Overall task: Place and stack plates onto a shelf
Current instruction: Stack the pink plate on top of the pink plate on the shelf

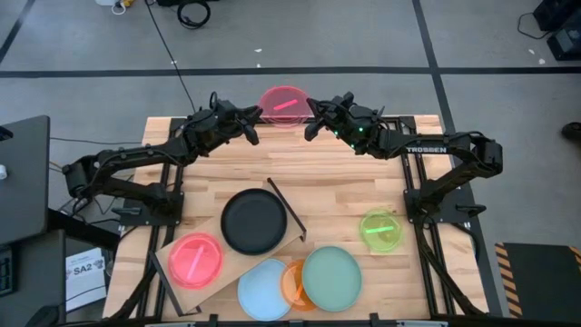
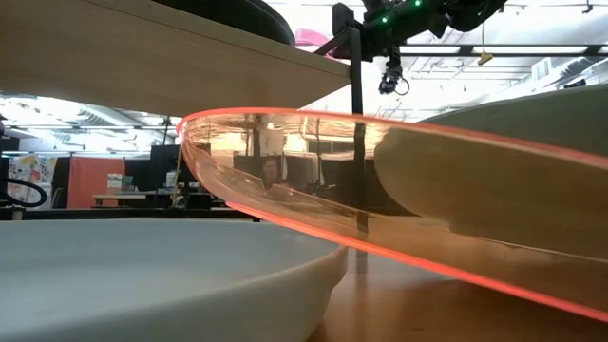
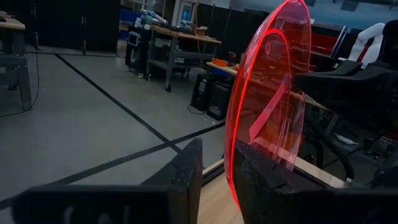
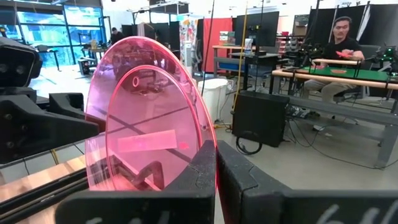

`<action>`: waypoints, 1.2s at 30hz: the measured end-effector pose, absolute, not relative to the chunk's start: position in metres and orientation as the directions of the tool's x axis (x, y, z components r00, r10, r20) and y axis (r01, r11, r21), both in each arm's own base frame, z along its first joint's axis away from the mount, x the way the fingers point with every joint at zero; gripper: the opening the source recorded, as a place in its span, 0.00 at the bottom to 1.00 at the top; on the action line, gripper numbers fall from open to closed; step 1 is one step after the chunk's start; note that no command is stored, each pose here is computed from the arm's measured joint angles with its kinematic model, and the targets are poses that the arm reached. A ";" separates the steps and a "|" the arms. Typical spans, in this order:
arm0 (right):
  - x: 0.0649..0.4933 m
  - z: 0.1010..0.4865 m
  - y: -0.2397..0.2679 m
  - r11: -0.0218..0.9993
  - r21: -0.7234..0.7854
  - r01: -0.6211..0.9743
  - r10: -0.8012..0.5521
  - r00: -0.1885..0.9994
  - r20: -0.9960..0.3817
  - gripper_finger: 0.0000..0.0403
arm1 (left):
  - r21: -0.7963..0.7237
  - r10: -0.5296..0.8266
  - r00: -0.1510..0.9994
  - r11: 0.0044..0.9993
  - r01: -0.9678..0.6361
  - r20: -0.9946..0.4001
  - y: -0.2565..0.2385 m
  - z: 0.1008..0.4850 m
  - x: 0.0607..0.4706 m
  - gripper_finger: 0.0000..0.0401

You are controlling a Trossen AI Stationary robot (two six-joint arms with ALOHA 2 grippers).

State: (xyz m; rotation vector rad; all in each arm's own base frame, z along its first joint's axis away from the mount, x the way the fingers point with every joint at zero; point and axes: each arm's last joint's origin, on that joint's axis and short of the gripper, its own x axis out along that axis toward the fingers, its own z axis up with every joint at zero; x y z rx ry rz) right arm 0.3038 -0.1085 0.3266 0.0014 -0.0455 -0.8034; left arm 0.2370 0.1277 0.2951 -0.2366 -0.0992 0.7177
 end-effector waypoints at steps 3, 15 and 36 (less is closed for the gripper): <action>0.304 0.327 -0.108 0.695 0.019 0.719 -0.719 0.694 0.040 0.02 | -0.248 0.661 0.750 0.728 -0.639 0.009 0.128 0.295 0.237 0.16; 0.304 0.327 -0.109 0.695 0.020 0.719 -0.719 0.694 0.041 0.03 | -0.224 0.664 0.748 0.730 -0.646 0.009 0.128 0.295 0.237 0.02; 0.306 0.327 -0.107 0.767 0.014 0.642 -0.642 0.766 0.043 0.17 | -0.222 0.661 0.750 0.733 -0.643 0.009 0.128 0.295 0.237 0.02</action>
